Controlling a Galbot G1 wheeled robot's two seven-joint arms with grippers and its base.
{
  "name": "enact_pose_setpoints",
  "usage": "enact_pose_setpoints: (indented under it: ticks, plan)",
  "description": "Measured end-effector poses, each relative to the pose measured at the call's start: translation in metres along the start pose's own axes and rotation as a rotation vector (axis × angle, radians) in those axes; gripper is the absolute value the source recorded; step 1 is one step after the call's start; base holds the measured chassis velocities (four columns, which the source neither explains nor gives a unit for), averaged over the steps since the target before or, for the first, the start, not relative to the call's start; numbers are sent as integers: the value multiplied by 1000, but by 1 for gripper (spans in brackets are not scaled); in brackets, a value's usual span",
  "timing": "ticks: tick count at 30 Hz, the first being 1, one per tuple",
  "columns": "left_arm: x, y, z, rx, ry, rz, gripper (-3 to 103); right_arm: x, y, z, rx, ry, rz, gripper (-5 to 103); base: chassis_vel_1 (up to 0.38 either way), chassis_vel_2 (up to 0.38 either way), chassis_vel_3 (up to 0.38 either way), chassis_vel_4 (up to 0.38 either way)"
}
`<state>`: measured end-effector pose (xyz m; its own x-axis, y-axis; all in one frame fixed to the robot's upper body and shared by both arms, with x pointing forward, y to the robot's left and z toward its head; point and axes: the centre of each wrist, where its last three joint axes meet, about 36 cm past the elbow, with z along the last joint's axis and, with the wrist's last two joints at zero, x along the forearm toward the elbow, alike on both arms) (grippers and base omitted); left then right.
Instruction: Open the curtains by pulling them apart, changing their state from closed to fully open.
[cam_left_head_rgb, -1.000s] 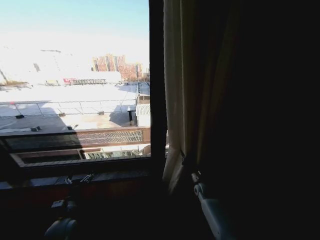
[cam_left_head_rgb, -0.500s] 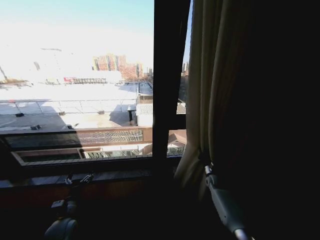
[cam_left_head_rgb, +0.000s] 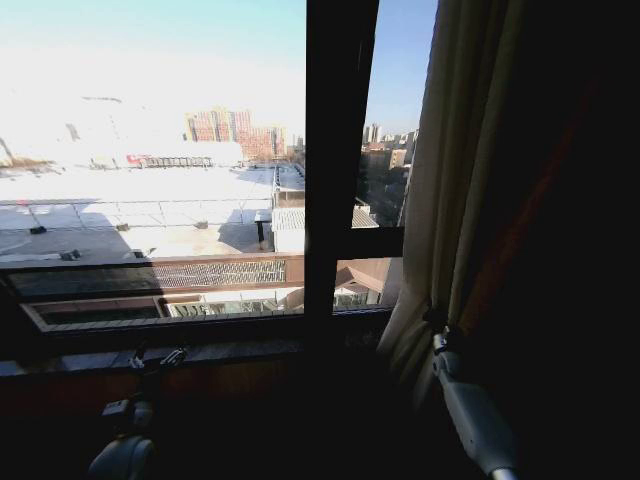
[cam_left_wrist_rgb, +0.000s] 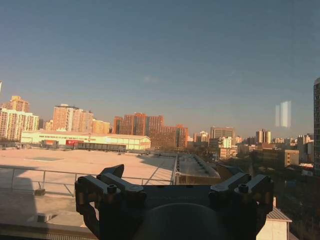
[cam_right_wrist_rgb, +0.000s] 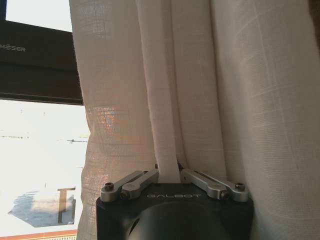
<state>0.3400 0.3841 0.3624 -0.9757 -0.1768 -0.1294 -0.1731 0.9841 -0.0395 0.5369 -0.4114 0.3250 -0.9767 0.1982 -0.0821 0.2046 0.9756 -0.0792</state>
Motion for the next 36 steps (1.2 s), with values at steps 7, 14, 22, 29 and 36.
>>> enact_pose_setpoints:
  ticks: [7, 14, 22, 29, 36]
  plan:
    - [0, 0, 0, 0, 0, 0, 100, 35, 49, -11, -68, -29, -209, 28, 0, 0, 0, 0]
    - [0, 0, 0, 0, 0, 0, 100, 60, 72, -14, -100, -14, -277, 44, 0, 0, 0, 0]
    - [0, 0, 0, 0, 0, 0, 100, 94, 73, -22, -83, -8, -280, 78, 0, 0, 0, 0]
    - [0, 0, 0, 0, 0, 0, 100, 113, 58, -28, -73, -15, -269, 99, 0, 0, 0, 0]
    - [0, 0, 0, 0, 0, 0, 100, 125, 52, -30, -73, -16, -290, 100, 0, 0, 0, 0]
